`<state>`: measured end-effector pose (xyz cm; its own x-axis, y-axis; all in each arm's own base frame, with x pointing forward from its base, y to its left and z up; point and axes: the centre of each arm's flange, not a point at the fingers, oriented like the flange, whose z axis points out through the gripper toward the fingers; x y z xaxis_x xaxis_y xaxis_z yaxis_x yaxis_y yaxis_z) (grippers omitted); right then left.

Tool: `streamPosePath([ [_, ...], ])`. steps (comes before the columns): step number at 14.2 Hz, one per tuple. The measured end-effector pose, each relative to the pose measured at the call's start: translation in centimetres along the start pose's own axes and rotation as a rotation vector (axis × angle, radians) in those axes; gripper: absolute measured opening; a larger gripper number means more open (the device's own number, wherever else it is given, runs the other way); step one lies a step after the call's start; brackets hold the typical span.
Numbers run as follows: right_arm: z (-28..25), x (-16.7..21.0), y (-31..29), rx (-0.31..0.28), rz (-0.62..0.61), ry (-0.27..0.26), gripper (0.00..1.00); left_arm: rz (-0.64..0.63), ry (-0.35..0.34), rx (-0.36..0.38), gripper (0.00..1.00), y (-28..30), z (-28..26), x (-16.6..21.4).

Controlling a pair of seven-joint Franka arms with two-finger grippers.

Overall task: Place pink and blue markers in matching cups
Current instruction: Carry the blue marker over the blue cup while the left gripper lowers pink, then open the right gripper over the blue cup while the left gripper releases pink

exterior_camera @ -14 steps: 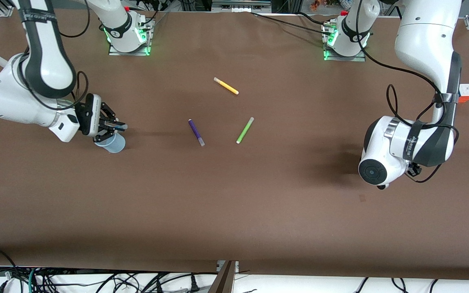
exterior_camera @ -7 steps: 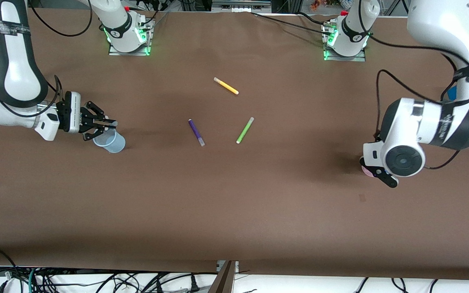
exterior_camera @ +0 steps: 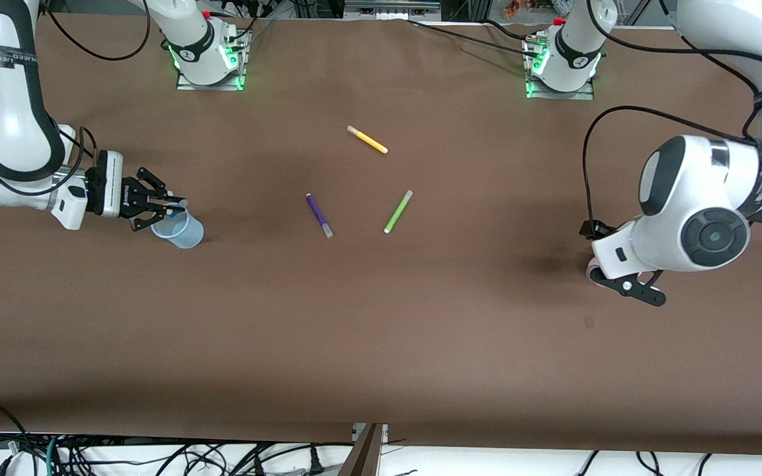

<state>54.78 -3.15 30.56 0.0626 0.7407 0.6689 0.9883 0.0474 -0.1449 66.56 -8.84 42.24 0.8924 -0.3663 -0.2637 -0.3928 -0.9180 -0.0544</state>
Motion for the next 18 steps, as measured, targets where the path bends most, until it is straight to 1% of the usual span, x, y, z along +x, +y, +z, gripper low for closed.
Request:
streamPosePath([
  [3, 0.1, -1.4, 0.3, -0.004, 0.016, 0.0, 0.18, -0.033, 0.129, 0.029, 1.0, -1.4, -6.4, -0.7],
  [4, 0.1, -1.6, 0.5, -0.007, 0.02, 0.002, 0.22, -0.055, 0.16, 0.035, 1.0, -2.5, -7.9, -1.3],
  [6, 0.0, -1.4, 1.2, -0.017, 0.022, 0.003, 0.41, -0.099, 0.194, 0.038, 1.0, -4.5, -9.7, -2.3],
  [7, -0.4, -1.1, 1.7, -0.027, 0.03, 0.001, 0.52, -0.139, 0.204, 0.037, 1.0, -5.1, -10.6, -3.0],
  [8, -1.0, -0.6, 2.1, -0.039, 0.056, -0.002, 0.62, -0.185, 0.216, 0.034, 1.0, -5.4, -11.6, -3.9],
  [9, -1.6, 0.0, 2.6, -0.047, 0.102, -0.001, 0.71, -0.228, 0.227, 0.02, 1.0, -5.9, -12.6, -5.0],
  [11, -2.9, 1.3, 3.3, -0.049, 0.228, 0.008, 0.93, -0.276, 0.247, -0.032, 1.0, -7.3, -13.5, -7.2],
  [12, -3.7, 1.9, 3.7, -0.056, 0.295, 0.0, 1.0, -0.292, 0.271, -0.04, 1.0, -8.0, -13.3, -8.2],
  [13, -4.6, 2.6, 4.1, -0.065, 0.369, -0.019, 1.0, -0.303, 0.308, -0.035, 1.0, -8.2, -12.7, -9.1],
  [14, -5.4, 3.4, 4.5, -0.075, 0.452, -0.037, 1.0, -0.304, 0.329, -0.028, 1.0, -7.7, -11.9, -10.3],
  [15, -6.3, 4.2, 4.8, -0.082, 0.538, -0.055, 1.0, -0.296, 0.324, -0.028, 1.0, -6.6, -11.2, -11.5],
  [16, -7.1, 5.0, 5.0, -0.081, 0.621, -0.079, 1.0, -0.285, 0.303, -0.03, 1.0, -5.5, -10.9, -12.6],
  [18, -8.9, 7.5, 5.4, -0.088, 0.789, -0.154, 1.0, -0.277, 0.227, -0.043, 1.0, -4.0, -11.1, -14.6],
])
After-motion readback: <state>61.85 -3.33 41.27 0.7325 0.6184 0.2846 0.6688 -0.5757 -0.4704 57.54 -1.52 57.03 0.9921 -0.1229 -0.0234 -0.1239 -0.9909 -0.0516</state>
